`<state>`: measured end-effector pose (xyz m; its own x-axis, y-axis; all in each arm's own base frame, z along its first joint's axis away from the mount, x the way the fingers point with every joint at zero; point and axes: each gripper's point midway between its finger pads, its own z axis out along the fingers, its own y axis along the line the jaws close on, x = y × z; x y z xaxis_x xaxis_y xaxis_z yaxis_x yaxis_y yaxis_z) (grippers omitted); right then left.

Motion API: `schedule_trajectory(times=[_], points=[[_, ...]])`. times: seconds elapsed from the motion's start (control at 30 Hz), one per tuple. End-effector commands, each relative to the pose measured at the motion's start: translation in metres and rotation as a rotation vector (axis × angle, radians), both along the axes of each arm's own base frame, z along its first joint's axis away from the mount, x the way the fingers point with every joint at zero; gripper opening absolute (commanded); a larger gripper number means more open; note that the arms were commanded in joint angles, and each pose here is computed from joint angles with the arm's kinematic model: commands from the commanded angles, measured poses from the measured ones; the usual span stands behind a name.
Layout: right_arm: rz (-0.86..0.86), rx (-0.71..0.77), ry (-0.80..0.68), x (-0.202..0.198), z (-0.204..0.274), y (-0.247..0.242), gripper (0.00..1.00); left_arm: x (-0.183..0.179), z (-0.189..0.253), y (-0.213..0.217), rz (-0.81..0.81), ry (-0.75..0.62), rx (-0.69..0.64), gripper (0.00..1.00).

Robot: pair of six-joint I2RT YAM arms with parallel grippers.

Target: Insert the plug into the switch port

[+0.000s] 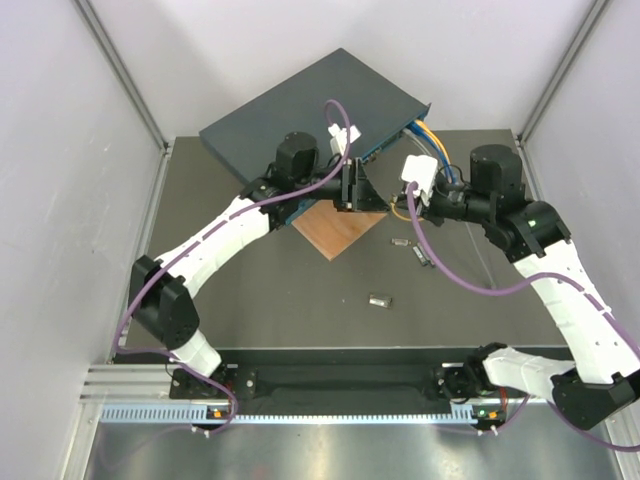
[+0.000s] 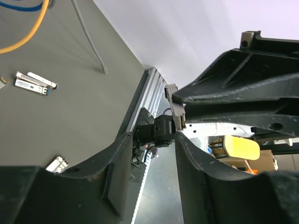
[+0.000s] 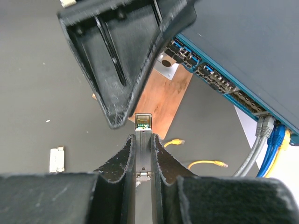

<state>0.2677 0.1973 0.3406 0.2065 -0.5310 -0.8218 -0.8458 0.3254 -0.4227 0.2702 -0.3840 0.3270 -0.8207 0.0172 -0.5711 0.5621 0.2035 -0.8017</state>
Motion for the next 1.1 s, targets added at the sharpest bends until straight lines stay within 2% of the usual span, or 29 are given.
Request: schedule_trajectory(times=[0.0, 0.37, 0.6, 0.83, 0.9, 0.93, 0.97, 1.0, 1.07], points=[[0.04, 0.034, -0.052, -0.005, 0.024, 0.009, 0.0, 0.0, 0.026, -0.007, -0.008, -0.048, -0.059, 0.46], [0.04, -0.022, -0.051, -0.004, 0.004, 0.007, 0.0, -0.013, 0.042, -0.008, -0.08, -0.054, -0.152, 0.43], [0.065, -0.026, -0.059, -0.011, 0.003, 0.007, 0.0, -0.007, 0.041, -0.01, -0.056, -0.032, -0.156, 0.43], [0.083, -0.005, -0.065, -0.014, 0.01, 0.01, 0.0, 0.001, 0.033, -0.017, -0.051, -0.009, -0.149, 0.37], [0.09, -0.003, -0.063, -0.015, 0.01, 0.011, 0.0, 0.002, 0.031, -0.017, -0.049, -0.003, -0.146, 0.31], [0.094, -0.003, -0.061, -0.015, 0.01, 0.013, 0.0, 0.002, 0.031, -0.016, -0.047, -0.001, -0.145, 0.23], [0.096, -0.003, -0.061, -0.016, 0.01, 0.013, 0.0, 0.002, 0.03, -0.017, -0.049, -0.003, -0.146, 0.23], [0.099, -0.001, -0.062, -0.016, 0.01, 0.013, 0.0, 0.001, 0.03, -0.017, -0.05, -0.001, -0.146, 0.14], [0.096, -0.004, -0.06, -0.015, 0.009, 0.013, 0.0, 0.001, 0.032, -0.016, -0.055, -0.008, -0.152, 0.04]])
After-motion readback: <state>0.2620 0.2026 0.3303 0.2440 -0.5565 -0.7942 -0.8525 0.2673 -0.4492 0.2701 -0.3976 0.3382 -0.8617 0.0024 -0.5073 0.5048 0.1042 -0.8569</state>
